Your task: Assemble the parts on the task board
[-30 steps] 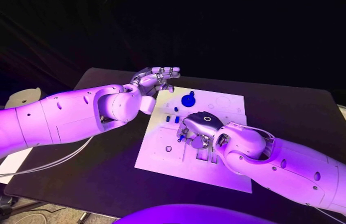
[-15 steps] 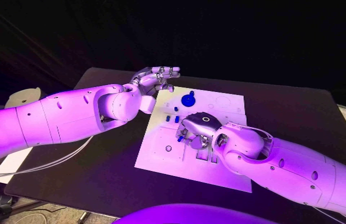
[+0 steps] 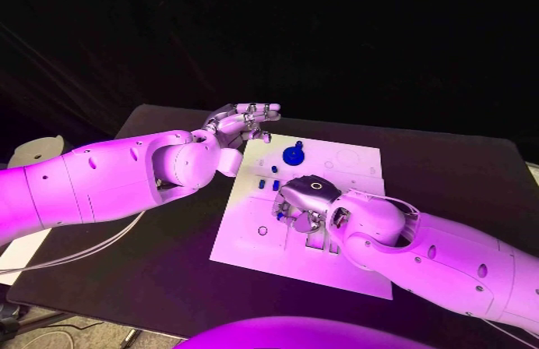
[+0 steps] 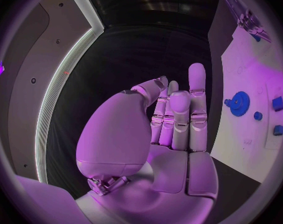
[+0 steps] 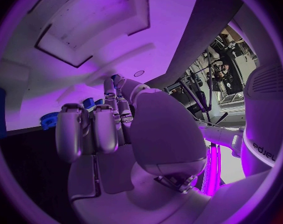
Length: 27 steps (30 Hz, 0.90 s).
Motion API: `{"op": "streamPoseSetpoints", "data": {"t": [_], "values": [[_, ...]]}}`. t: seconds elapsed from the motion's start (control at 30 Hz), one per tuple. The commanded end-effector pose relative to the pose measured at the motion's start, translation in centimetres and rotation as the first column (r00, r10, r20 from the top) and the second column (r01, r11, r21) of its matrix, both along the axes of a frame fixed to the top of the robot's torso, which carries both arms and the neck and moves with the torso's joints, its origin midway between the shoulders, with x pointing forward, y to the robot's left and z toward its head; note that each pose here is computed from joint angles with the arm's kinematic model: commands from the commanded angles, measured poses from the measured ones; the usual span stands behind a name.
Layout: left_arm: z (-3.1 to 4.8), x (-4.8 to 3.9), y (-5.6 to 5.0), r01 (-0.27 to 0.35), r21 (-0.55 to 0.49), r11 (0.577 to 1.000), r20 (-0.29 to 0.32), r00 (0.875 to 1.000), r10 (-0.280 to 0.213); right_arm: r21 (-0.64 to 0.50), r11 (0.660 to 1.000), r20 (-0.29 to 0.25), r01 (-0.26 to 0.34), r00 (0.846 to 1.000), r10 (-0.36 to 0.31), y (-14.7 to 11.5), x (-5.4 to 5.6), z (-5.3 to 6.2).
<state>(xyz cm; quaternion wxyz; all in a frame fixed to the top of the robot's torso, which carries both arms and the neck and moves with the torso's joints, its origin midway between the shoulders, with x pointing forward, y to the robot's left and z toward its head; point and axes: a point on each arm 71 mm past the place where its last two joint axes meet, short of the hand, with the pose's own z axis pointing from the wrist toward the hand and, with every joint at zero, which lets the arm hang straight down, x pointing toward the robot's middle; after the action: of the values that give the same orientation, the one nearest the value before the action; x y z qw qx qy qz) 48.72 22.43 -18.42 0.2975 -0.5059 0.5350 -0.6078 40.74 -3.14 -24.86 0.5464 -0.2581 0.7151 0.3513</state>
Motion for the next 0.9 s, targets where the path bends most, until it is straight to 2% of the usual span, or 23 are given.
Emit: {"op": "streamPoseSetpoints", "data": {"t": [0.03,0.53,0.73,0.9], "values": [[0.11,-0.08,-0.2,0.022,-0.009,1.0,0.005,1.0,-0.022,-0.062,0.998,-0.021,0.004,1.0,-0.005,-0.1,-0.1,-0.8],[0.09,-0.12,-0.1,0.024,-0.007,1.0,0.0,1.0,-0.024,0.007,0.999,0.028,0.04,0.999,-0.04,-0.4,0.2,-0.3],[0.06,-0.11,0.1,0.022,-0.005,1.0,-0.001,1.0,-0.022,0.07,0.997,0.052,0.045,0.997,-0.049,-1.4,-0.2,0.7],[0.06,-0.13,0.3,0.023,0.0,1.0,-0.001,1.0,-0.023,0.108,0.991,0.06,0.08,0.994,-0.087,-3.3,0.0,2.0]]}}
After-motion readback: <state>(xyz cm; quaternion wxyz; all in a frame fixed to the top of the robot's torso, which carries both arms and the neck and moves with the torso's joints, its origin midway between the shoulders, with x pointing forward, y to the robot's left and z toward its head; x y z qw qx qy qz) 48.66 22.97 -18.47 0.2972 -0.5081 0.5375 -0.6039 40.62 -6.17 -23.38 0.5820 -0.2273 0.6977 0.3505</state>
